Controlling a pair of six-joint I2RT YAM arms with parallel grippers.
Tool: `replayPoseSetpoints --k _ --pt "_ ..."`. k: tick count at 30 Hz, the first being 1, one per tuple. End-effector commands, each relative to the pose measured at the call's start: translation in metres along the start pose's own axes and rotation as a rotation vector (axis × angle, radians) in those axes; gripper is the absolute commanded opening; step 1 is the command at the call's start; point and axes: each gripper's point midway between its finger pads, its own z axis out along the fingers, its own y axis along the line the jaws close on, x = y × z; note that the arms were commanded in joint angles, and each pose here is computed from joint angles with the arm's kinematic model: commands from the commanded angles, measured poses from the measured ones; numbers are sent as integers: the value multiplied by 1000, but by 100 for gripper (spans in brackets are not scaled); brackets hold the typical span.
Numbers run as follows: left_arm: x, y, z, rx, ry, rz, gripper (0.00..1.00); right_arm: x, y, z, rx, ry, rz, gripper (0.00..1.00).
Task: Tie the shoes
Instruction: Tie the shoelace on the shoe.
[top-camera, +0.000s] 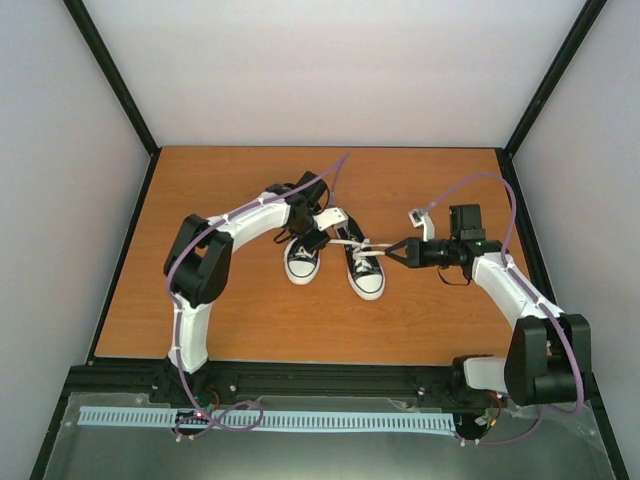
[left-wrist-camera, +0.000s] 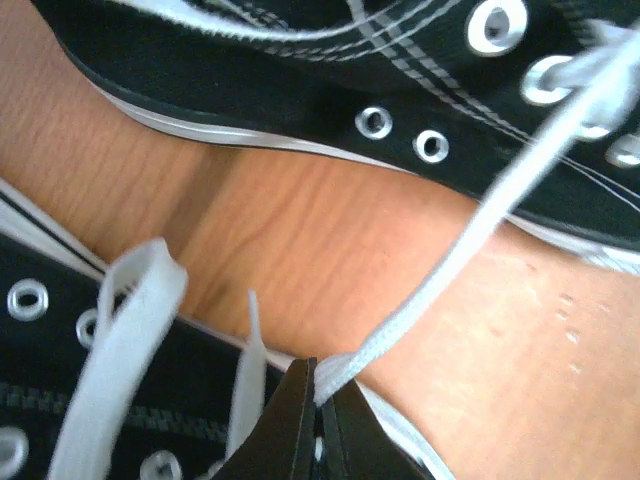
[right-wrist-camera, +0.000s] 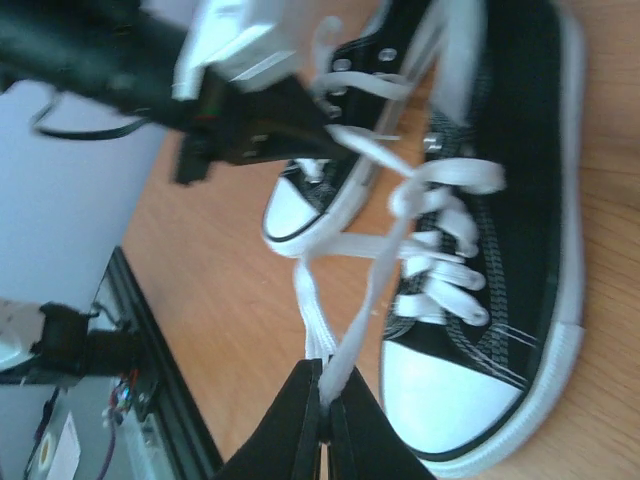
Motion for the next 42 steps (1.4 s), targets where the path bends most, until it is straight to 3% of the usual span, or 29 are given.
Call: replayPoseSetpoints --k 1,13,22,36,42 --pt "3 -15 -38 25 -34 21 1 -12 -26 -7 48 -116 75 3" --pt "61 30 -70 -108 49 -69 1 -16 -109 -41 207 -322 283 3" --pt "104 49 -71 -193 122 -100 1 0 -151 -44 237 -355 403 3" --pt "106 73 -68 -274 134 -100 1 18 -182 -49 285 -379 492 3" --pt "60 47 -84 -93 -15 -73 1 19 -167 -28 360 -223 382 6"
